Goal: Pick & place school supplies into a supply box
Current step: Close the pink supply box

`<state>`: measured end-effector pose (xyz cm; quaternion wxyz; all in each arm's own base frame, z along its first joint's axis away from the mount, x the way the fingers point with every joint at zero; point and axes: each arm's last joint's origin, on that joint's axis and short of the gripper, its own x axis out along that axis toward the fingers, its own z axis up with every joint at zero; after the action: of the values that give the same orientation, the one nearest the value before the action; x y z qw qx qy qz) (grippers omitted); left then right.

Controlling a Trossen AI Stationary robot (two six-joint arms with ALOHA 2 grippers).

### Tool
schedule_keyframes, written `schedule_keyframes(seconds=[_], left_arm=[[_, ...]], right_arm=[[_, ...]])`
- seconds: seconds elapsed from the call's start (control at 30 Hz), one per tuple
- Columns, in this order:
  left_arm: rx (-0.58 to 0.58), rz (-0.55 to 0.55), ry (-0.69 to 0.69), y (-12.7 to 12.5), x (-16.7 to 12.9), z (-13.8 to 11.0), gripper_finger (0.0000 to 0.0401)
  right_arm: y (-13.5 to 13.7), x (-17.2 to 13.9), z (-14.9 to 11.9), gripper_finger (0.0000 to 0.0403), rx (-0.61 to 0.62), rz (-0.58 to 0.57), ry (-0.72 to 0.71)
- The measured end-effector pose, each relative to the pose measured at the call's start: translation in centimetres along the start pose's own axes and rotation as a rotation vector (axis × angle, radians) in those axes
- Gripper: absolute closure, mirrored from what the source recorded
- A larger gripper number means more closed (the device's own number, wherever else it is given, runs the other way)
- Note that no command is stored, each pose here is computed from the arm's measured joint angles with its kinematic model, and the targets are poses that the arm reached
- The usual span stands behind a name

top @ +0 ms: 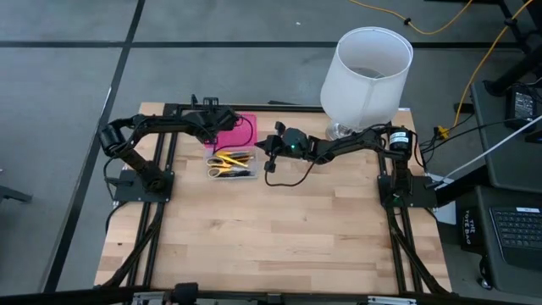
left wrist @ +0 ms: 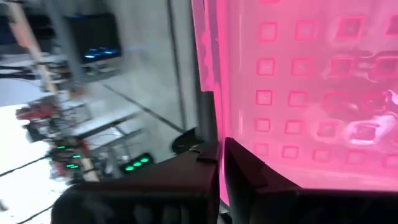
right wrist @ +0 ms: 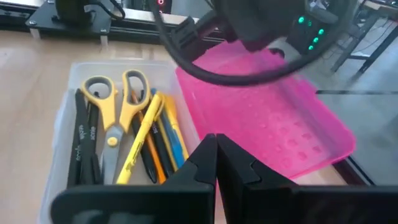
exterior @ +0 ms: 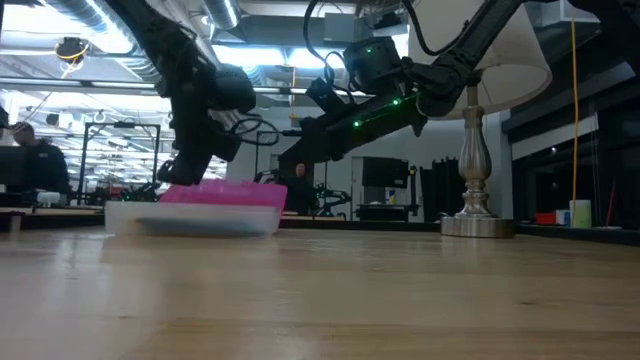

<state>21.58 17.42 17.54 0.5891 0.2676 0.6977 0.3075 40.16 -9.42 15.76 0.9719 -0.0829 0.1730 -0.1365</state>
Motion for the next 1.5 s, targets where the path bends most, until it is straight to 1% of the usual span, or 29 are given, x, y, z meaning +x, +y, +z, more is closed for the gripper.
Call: schedule_keyframes(seconds=[0.3,0.43,0.5,0.8,0.9,1.0,1.07,1.13,1.3,1.4,1.43,1.5], left_arm=[[-0.035,0.156,-0.081,0.4,-4.6,0.0,0.0398],[-0.054,0.177,-0.137,0.4,-6.3,-0.2,0.0398],[-0.044,0.175,-0.150,0.2,-6.9,-0.3,0.0398],[-0.019,0.176,-0.142,-0.6,-7.7,-0.5,0.0398],[-0.016,0.181,-0.150,-0.7,-7.9,-0.4,0.0398],[-0.017,0.182,-0.161,-0.9,-8.1,-0.3,0.0398],[-0.017,0.182,-0.169,-1.0,-8.3,-0.2,0.0398],[-0.018,0.183,-0.180,-1.2,-8.5,-0.1,0.0398],[-0.010,0.186,-0.213,-1.8,-9.2,0.2,0.0398],[0.001,0.214,-0.217,-2.2,-9.8,0.3,0.0398],[0.005,0.223,-0.220,-2.3,-10.0,0.4,0.0398],[0.015,0.229,-0.232,-2.6,-10.3,0.5,0.0398]], right_arm=[[-0.4,0.0,-0.1,0.0393,0.037,-0.011,0.006],[-0.4,0.0,-0.6,0.0393,0.033,-0.003,0.054],[-0.3,0.0,-0.9,0.0393,0.032,0.002,0.086],[-0.3,-0.9,-1.2,0.0393,0.070,0.021,0.228],[-0.5,-1.4,-1.1,0.0393,0.060,-0.024,0.264],[-0.9,-1.4,-0.9,0.0393,0.045,-0.131,0.259],[-1.2,-1.4,-0.7,0.0393,0.046,-0.170,0.244],[-1.6,-1.2,-0.6,0.0393,0.055,-0.184,0.216],[-2.5,-1.0,-0.9,0.0393,0.070,-0.207,0.215],[-3.0,-1.0,-1.0,0.0393,0.071,-0.219,0.216],[-3.2,-1.0,-1.1,0.0393,0.065,-0.215,0.215],[-3.4,-0.9,-1.1,0.0393,0.040,-0.169,0.211]])
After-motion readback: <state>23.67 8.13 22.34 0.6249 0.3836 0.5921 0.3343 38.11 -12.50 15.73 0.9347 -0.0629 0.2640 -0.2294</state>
